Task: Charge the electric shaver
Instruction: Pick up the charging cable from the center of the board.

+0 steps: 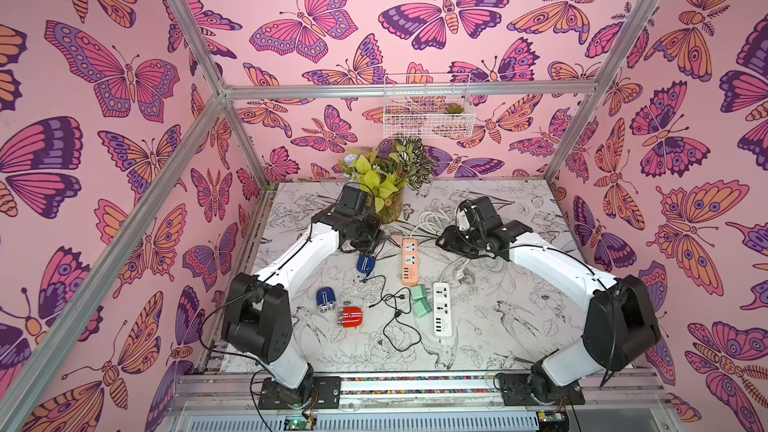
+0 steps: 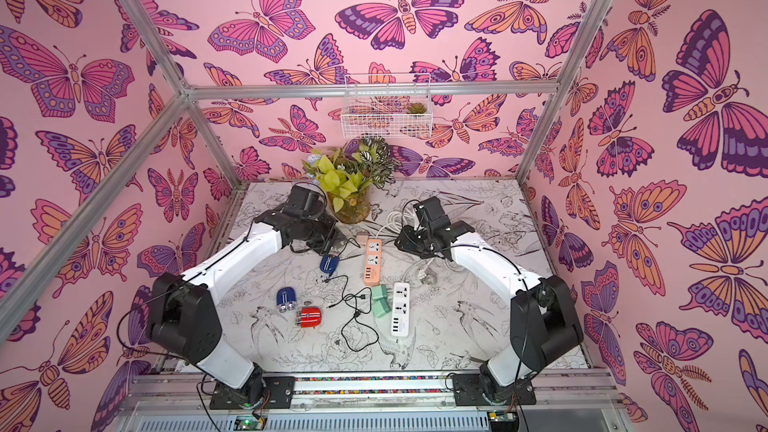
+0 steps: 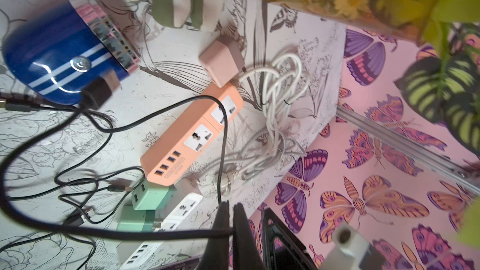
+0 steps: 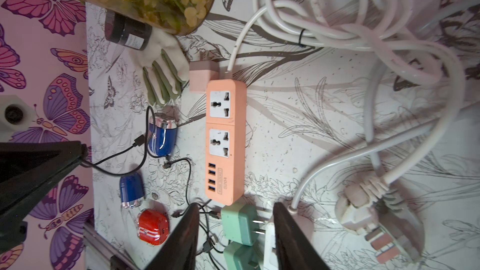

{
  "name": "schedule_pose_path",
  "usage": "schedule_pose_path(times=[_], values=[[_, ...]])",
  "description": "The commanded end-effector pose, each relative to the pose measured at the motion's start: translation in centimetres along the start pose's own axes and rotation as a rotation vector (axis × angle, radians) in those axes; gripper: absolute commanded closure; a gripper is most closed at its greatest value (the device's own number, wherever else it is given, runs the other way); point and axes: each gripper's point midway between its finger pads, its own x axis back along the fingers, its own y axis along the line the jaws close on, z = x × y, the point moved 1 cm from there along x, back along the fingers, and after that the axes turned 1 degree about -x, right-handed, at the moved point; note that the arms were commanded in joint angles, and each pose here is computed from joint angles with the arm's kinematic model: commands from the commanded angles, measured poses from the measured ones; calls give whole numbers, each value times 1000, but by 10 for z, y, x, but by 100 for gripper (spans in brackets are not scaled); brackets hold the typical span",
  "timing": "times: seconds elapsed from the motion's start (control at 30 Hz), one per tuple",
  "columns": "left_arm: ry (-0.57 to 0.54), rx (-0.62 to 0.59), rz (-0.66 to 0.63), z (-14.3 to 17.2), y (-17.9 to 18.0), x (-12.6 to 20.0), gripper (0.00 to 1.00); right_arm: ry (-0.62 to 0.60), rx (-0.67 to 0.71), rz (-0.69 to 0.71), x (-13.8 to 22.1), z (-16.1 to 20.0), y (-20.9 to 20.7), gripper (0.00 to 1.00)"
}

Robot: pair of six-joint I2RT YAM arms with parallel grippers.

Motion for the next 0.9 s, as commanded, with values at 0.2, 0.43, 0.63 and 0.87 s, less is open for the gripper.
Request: schedule_pose_path(times=[0.2,0.43,0.63,0.87], values=[[138,-218,273,19,-26,30,100,121,-247,-315,-15,-3,72,48],[203,-532,480,39,-53,60,100,73,-355,-404,2,-19,91,47],[239,-751,576,58,-54,78,100,-31,-393,-440,24,-51,86,47],[270,-980,753,82,-63,103,100,-62,-373,-549,41,-75,97,44]])
